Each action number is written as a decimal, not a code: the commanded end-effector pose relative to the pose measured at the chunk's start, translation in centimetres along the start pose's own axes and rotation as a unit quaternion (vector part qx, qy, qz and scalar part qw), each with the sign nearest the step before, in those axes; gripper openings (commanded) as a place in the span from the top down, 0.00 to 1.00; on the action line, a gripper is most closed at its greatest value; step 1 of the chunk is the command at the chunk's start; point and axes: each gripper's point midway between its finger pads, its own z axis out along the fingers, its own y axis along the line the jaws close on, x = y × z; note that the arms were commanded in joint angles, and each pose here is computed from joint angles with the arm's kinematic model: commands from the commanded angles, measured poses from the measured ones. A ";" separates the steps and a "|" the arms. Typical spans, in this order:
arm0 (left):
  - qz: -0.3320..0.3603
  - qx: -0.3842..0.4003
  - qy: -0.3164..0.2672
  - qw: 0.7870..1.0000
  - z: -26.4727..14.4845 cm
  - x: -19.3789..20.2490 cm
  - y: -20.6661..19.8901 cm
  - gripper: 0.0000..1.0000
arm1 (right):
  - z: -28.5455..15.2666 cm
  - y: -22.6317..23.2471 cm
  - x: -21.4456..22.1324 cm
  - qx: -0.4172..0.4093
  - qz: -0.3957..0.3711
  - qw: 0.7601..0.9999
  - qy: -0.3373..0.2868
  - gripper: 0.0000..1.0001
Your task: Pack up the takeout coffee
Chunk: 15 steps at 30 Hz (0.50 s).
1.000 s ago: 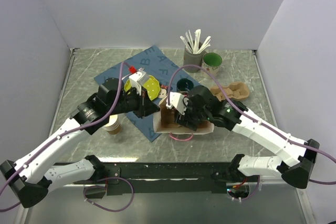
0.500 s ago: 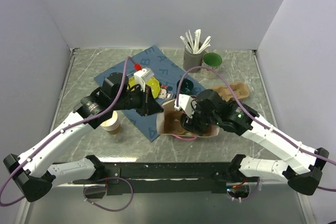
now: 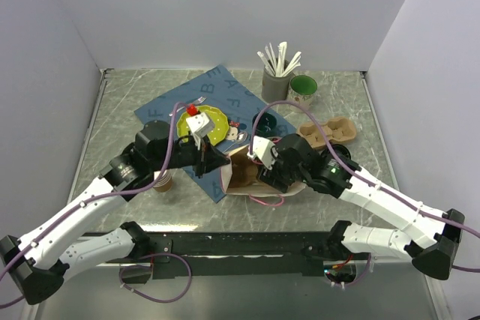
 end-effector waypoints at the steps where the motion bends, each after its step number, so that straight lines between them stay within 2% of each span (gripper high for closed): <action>1: 0.077 0.049 -0.062 0.994 -0.5 -1.1 -1.6 0.99 | 0.5 -0.7 -0.3 0.024 -0.014 0.999 -0.024 0.37; 10: 0.105 0.081 -0.047 0.990 -1.0 0.9 -2.3 0.99 | 0.7 1.0 -1.3 -0.026 -0.046 0.997 -0.053 0.38; 15: 0.112 0.082 -0.042 0.989 -1.5 1.2 -2.5 0.99 | 0.4 2.8 -2.4 -0.086 -0.059 0.993 -0.058 0.38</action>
